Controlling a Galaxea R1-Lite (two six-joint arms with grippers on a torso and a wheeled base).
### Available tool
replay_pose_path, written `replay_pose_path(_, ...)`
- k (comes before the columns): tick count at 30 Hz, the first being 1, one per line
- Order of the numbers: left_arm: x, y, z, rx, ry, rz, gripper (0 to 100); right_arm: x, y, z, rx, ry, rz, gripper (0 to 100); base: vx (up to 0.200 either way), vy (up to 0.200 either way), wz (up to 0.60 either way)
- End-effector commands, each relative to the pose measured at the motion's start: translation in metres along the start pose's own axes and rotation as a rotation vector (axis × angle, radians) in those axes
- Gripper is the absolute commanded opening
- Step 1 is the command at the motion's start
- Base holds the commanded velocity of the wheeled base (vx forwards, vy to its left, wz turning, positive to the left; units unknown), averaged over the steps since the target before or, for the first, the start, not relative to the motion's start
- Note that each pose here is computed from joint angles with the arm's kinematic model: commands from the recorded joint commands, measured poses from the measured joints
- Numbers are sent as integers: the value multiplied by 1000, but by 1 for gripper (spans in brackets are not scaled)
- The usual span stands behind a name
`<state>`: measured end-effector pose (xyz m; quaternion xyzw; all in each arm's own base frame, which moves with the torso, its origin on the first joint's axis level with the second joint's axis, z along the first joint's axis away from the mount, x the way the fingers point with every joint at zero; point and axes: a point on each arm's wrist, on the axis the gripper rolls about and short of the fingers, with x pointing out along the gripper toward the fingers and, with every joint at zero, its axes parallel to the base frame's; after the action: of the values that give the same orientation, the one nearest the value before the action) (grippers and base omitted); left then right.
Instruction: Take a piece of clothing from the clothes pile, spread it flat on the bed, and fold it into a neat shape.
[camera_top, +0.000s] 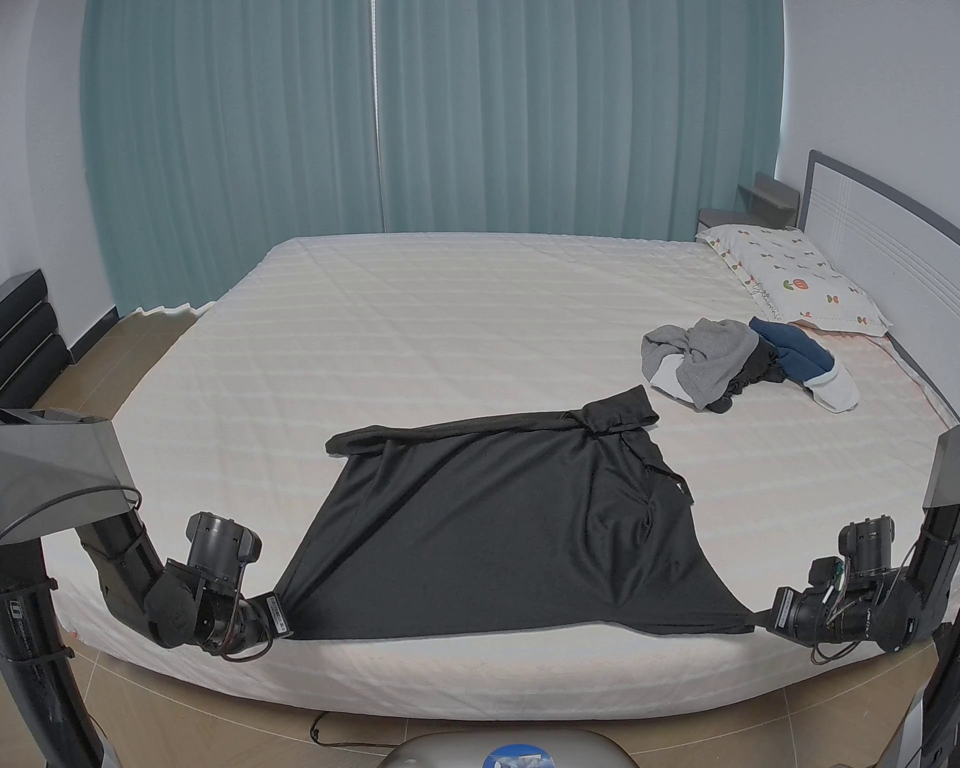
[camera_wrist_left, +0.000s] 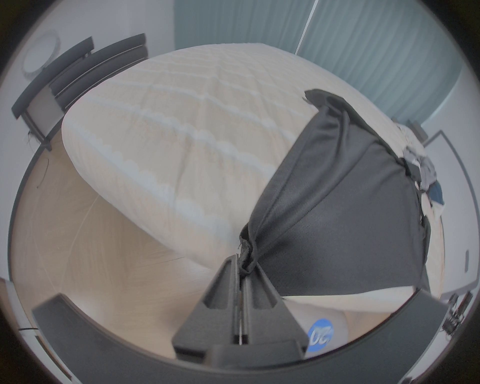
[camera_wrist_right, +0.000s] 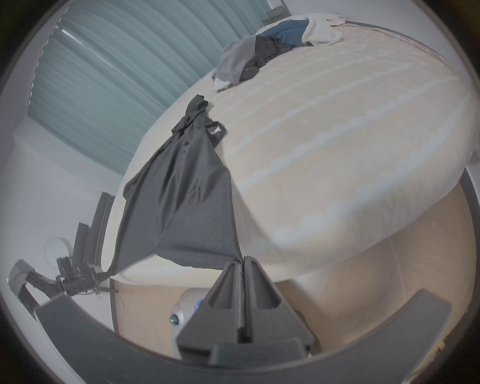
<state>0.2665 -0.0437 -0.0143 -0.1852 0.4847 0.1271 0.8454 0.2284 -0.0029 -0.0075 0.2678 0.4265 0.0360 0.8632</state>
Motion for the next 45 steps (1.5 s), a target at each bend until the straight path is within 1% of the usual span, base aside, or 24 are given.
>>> replay_pose_path(1, -7, 4, -21, 85, 57, 26, 0, -19, -9, -18, -21, 44, -39, 0, 0, 0, 0)
replay_pose_path(3, -8, 4, -26, 108, 77, 34, 0, -22, -11, -25, -34, 68, -49, 0, 0, 0, 0)
replay_pose_path(9, -10, 6, -32, 135, 114, 63, 0, -28, -13, -39, -53, 133, -77, 0, 0, 0, 0)
replay_pose_path(13, -9, 4, -30, 135, 101, 61, 0, -26, -13, -42, -51, 157, -82, 0, 0, 0, 0)
replay_pose_path(16, -9, 3, -28, 127, 93, 57, 0, -25, -9, -45, -62, 182, -73, 0, 0, 0, 0)
replay_pose_path(21, -7, 3, -27, 125, 94, 59, 0, -22, 2, -56, -109, 261, -56, 0, 0, 0, 0)
replay_pose_path(22, -6, 4, -27, 125, 96, 61, 0, -22, 3, -57, -118, 265, -54, 0, 0, 0, 0)
replay_pose_path(27, -6, 3, -28, 126, 95, 59, 0, -20, 4, -63, -141, 290, -106, 0, 0, 0, 0)
replay_pose_path(28, -6, 3, -28, 125, 95, 59, 0, -20, 5, -64, -146, 297, -105, 100, 0, 0, 0)
replay_pose_path(30, -6, 3, -27, 123, 93, 58, 0, -20, 7, -65, -152, 301, -99, 100, 0, 0, 0)
replay_pose_path(31, -6, 3, -27, 123, 93, 58, 100, -20, 7, -65, -152, 301, -99, 100, 0, 0, 0)
replay_pose_path(33, -8, 2, -25, 117, 83, 53, 100, -21, 10, -61, -146, 266, -85, 100, 0, 0, 0)
replay_pose_path(35, -8, 3, -24, 112, 79, 52, 100, -23, 12, -55, -141, 208, -63, 100, 0, 0, 0)
replay_pose_path(37, -8, 1, -19, 100, 63, 45, 100, -25, 18, -44, -127, 113, -24, 100, 0, 0, 0)
replay_pose_path(38, -9, 1, -18, 98, 59, 44, 100, -25, 18, -43, -122, 102, -22, 100, 0, 0, 0)
replay_pose_path(39, -10, 1, -12, 79, 39, 36, 100, -23, 23, -35, -103, 43, 2, 100, 0, 0, 0)
replay_pose_path(41, -14, 1, -2, 52, 5, 16, 100, -15, 27, -22, -83, -16, 32, 100, 0, 0, 0)
replay_pose_path(45, -18, 0, 4, 22, -7, -16, 100, 2, 25, -8, -48, -45, 33, 100, 0, 0, 0)
